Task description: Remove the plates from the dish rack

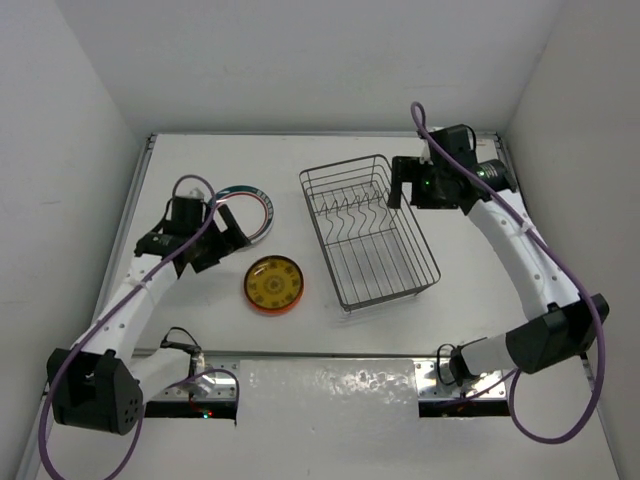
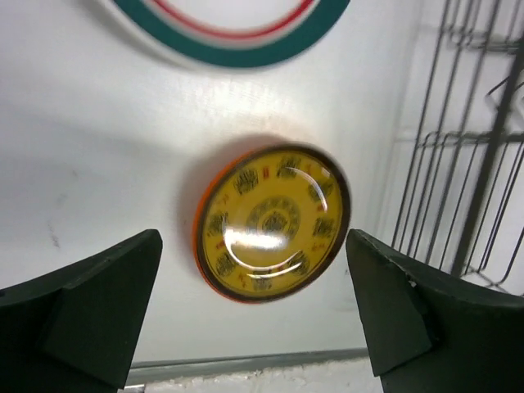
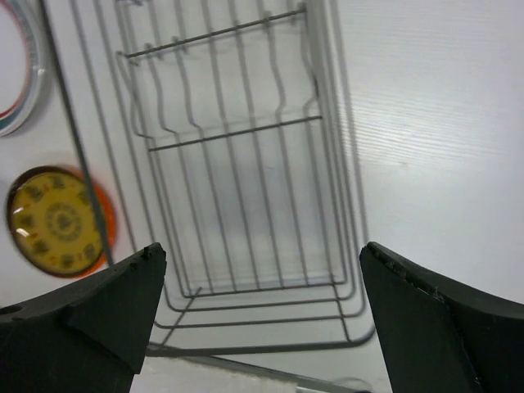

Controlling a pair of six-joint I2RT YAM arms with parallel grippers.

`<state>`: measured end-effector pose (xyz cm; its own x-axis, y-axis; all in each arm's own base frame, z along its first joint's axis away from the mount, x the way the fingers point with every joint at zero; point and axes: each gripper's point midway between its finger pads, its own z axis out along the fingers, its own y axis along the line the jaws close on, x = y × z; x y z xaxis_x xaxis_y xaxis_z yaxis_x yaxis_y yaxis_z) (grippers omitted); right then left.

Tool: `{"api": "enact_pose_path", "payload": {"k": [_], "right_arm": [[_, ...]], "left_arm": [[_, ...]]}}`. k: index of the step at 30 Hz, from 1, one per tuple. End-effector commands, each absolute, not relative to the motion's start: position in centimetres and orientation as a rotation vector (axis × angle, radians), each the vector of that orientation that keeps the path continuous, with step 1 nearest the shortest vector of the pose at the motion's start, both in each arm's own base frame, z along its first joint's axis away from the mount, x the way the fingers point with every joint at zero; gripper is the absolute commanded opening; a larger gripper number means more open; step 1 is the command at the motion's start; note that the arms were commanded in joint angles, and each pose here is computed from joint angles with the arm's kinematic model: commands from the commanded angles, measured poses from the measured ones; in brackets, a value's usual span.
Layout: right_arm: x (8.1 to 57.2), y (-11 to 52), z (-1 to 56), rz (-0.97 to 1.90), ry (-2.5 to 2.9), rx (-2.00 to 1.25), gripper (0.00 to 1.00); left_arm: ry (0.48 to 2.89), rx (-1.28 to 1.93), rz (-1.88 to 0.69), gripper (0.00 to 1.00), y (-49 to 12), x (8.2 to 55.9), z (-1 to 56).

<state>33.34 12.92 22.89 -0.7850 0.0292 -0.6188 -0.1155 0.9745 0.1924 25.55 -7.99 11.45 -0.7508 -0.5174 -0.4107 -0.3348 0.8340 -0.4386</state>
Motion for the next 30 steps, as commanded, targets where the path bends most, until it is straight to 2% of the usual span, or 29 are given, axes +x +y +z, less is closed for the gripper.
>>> {"api": "enact_pose_path", "payload": {"k": [1, 4, 7, 13, 20, 24, 30], "right_arm": [[32.0, 8.8, 25.4, 0.094, 2.4, -0.012, 0.99], [31.1, 5.9, 26.9, -0.078, 2.361, 0.016, 0.99], [29.0, 3.3, 29.2, -0.195, 2.31, 0.052, 0.99], [24.4, -1.0, 33.6, -0.335, 2.168, 0.14, 0.99], [18.8, -4.8, 35.5, -0.448, 2.063, 0.186, 0.99], [17.8, -5.4, 35.6, -0.47, 2.065, 0.187, 0.99], [17.6, -4.9, 35.2, -0.429, 2.074, 0.199, 0.99]], "left_arm": [[2.366, -0.586, -0.274, 0.92, -5.3, 27.8, 16.2], [2.22, -0.605, -0.041, 1.0, -1.5, 29.7, 20.8], [2.044, -0.611, 0.099, 1.0, 1.3, 31.1, 27.0], [1.873, -0.653, 0.312, 1.0, 5.2, 29.8, 32.9], [1.833, -0.705, 0.352, 1.0, 6.4, 26.3, 33.5], [1.878, -0.699, 0.4, 1.0, 6.8, 25.7, 31.0], [1.893, -0.698, 0.385, 1.0, 6.4, 26.0, 30.4]]}}
